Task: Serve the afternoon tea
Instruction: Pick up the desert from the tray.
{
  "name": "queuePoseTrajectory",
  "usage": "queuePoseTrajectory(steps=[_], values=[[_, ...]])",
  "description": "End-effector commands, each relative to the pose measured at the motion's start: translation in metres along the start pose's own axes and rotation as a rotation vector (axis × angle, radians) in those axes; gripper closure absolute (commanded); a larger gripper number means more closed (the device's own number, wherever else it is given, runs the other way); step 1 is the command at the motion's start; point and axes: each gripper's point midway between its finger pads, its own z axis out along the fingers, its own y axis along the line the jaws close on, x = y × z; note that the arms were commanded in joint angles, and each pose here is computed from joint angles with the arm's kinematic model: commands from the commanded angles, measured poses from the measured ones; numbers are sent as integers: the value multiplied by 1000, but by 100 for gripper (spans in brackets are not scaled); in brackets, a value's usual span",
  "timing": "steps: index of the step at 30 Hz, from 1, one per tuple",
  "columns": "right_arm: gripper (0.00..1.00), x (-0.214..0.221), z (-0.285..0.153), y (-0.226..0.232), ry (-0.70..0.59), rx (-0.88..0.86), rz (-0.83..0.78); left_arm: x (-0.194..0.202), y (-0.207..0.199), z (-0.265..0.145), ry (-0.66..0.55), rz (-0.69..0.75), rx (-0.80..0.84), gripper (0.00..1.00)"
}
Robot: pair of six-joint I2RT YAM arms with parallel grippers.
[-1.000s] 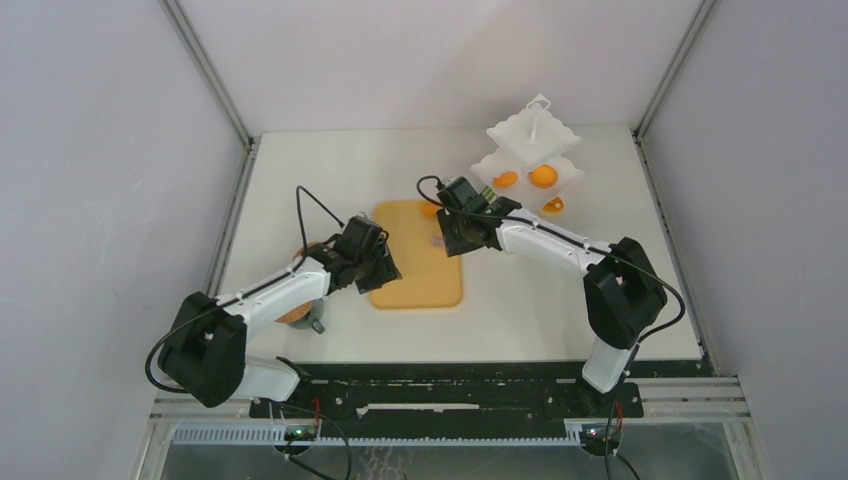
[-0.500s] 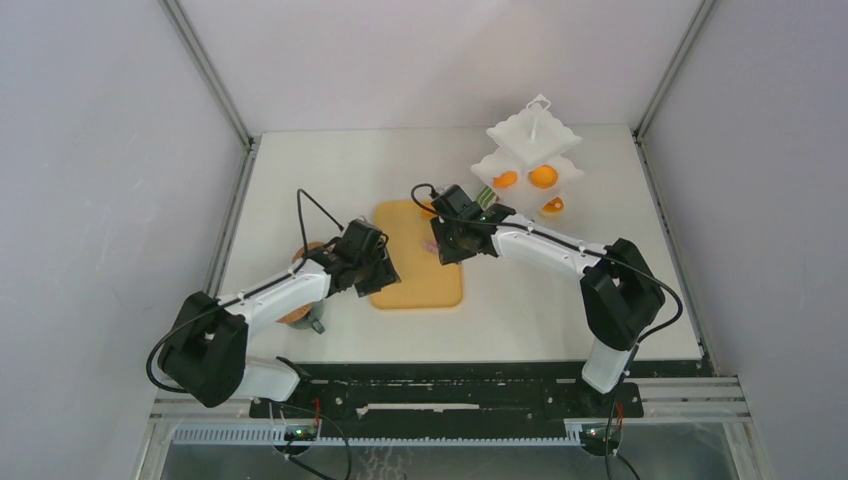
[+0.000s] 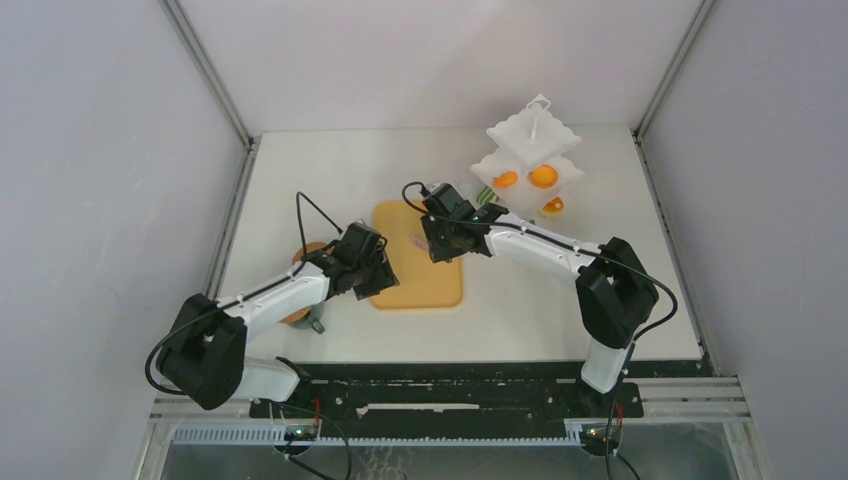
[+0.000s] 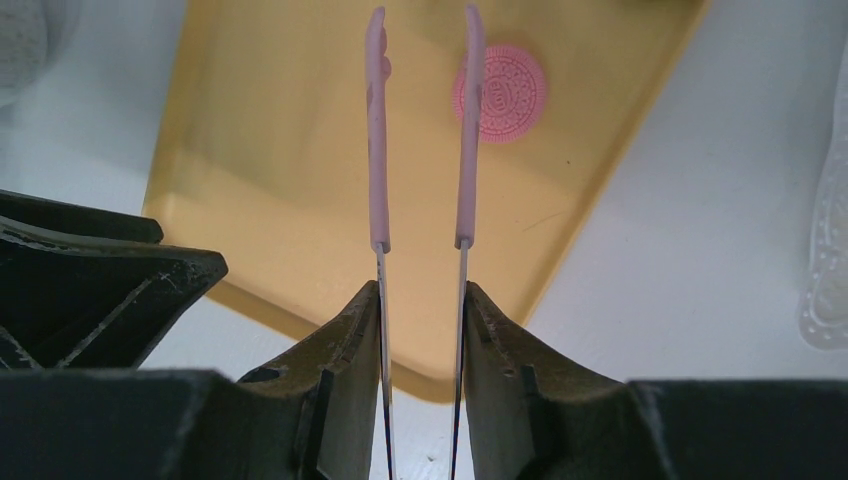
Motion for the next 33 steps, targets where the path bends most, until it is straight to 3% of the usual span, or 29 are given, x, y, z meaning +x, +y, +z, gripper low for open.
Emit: queuePoseTrajectory(steps=[1, 7, 33], values=[[61, -52, -36, 12, -189, -36, -17, -6, -9, -5, -27, -2, 37, 43], [60, -60, -50, 0, -227, 7, -26, -7, -11, -3, -24, -1, 38, 43], [55, 14, -43, -20, -50, 51, -24, -12, -20, 3, -8, 10, 32, 43]])
